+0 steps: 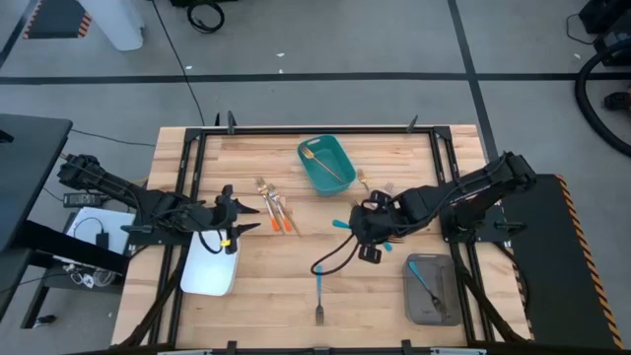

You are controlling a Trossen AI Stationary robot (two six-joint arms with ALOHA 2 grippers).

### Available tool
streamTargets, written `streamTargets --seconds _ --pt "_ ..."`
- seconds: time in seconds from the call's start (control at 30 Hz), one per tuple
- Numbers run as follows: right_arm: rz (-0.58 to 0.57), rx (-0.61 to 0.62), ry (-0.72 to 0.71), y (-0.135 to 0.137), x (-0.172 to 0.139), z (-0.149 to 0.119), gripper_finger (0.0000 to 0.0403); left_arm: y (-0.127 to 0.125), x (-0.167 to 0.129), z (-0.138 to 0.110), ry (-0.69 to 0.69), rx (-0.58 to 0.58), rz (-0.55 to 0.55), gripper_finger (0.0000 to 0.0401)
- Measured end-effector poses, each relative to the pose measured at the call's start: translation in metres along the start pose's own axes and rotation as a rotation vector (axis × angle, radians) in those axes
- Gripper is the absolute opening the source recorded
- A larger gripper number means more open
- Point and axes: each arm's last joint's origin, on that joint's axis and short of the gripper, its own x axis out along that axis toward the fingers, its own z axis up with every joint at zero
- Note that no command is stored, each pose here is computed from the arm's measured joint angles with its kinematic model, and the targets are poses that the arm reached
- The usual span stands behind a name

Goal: Sort silverware by color (type)
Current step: Put the blue fork into the black bin

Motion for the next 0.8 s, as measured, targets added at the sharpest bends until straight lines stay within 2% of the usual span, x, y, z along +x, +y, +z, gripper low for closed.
streamTargets --seconds 0.33,0.8 --pt "-0.019 0.044 0.053 0.007 -0.004 -0.012 0.0032 0.001 0.000 0.006 -0.057 0.124 0.039 0.0172" --pt "-0.065 0.126 0.088 0.024 -0.012 -0.033 0.0032 0.000 -0.003 0.026 -0.234 0.311 0.095 0.0172"
